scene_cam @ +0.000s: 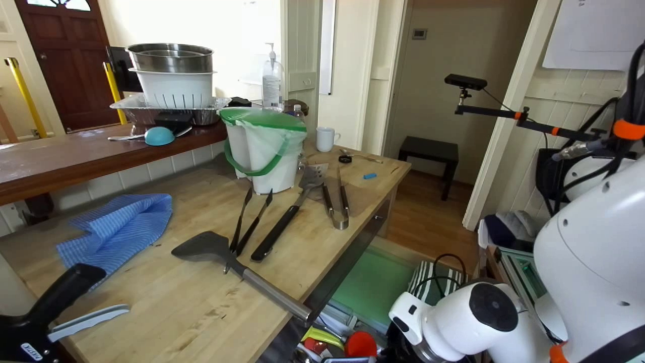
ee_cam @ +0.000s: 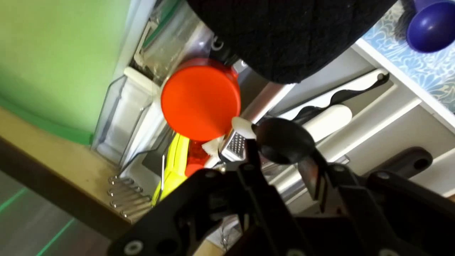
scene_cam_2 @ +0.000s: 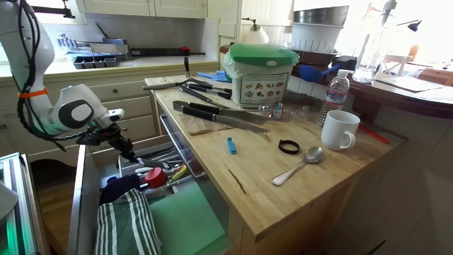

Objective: Remove the grater from the drawer

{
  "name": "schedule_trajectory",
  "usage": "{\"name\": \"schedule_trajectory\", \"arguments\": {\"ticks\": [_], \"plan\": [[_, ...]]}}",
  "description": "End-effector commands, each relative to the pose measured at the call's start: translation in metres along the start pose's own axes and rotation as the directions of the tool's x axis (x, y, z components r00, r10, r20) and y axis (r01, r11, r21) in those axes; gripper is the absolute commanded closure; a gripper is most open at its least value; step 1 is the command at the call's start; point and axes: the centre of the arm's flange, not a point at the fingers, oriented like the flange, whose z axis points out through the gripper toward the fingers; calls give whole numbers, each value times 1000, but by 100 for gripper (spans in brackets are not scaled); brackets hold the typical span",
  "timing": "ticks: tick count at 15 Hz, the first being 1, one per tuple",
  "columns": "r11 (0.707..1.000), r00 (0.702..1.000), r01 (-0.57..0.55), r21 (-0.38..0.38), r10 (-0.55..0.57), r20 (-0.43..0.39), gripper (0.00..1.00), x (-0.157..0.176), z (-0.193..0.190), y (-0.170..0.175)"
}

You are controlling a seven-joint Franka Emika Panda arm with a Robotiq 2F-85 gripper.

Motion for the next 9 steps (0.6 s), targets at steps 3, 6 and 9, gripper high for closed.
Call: {"name": "schedule_trajectory", "arguments": {"ticks": [3,6,9], "plan": [[986,969,169,-5,-167,-183,92,-4,-13,-5],[991,986,130,35,-126,-107,92,3,-9,-5],[999,999,3,52,-5,40,92,15,5,1]]}}
